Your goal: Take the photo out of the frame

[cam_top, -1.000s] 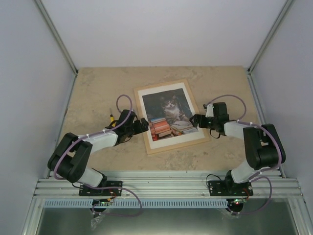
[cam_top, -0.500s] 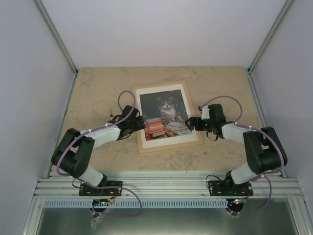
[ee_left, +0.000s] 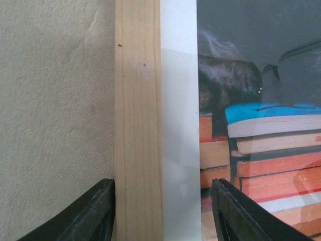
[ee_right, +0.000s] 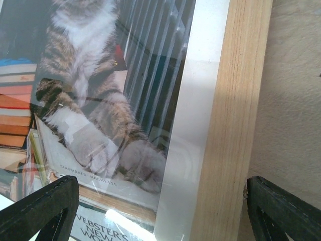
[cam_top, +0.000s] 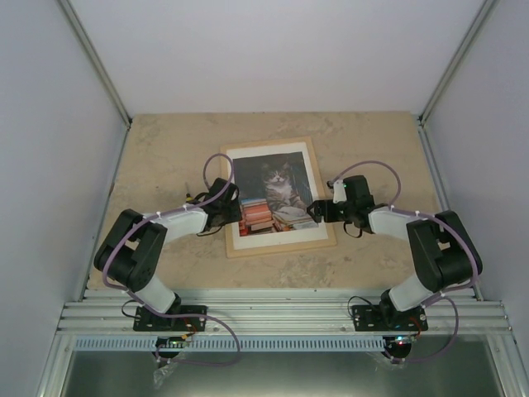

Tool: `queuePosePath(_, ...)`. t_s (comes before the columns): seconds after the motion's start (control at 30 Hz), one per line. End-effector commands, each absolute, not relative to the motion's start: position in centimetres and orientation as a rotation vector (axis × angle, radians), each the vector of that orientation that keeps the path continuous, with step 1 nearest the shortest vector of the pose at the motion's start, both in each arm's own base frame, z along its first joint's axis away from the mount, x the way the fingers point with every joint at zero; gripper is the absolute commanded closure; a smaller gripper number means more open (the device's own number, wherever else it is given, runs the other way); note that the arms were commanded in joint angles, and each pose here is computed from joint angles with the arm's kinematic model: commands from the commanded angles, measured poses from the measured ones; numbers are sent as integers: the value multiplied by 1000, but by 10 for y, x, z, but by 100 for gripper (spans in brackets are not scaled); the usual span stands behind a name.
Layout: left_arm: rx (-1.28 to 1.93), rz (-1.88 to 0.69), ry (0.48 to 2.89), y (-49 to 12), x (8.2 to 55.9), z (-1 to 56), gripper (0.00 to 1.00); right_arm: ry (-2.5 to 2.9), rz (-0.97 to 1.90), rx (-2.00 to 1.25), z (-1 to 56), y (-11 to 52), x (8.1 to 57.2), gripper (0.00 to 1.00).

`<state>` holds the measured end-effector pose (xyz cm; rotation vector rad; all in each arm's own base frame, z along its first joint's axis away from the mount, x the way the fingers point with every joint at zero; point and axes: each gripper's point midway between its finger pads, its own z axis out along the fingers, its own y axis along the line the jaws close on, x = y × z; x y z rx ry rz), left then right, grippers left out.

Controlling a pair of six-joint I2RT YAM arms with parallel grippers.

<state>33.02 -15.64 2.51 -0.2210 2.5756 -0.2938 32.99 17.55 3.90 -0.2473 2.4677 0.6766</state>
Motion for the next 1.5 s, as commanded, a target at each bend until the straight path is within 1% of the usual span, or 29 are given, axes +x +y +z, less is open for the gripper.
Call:
queuePosePath(0.0,-209,-270,2590,-155,329,27,48,2456,690,-309,42,188,332,9)
queuePosePath(0.17,-196,-236,2598,-152,328,29,57,2462,674,-335,40,193,331,9)
queuePosePath(0.5,-203,-174,2590,-144,329,36,84,2456,638,-391,43,201,329,9)
queuePosePath(0.67,-221,-129,2571,-137,331,46,93,2445,592,-382,50,196,330,4)
queuePosePath(0.83,-255,-112,2528,-132,335,66,96,2366,549,-391,74,194,330,2)
queuePosePath(1.03,-280,-112,2511,-131,337,81,100,2282,443,-521,102,205,312,2)
queuePosePath(1.23,-310,-88,2477,-124,338,101,100,2201,376,-719,117,231,276,2)
queuePosePath(1.47,-321,-148,2413,-125,338,127,100,2028,307,-956,132,270,225,2)
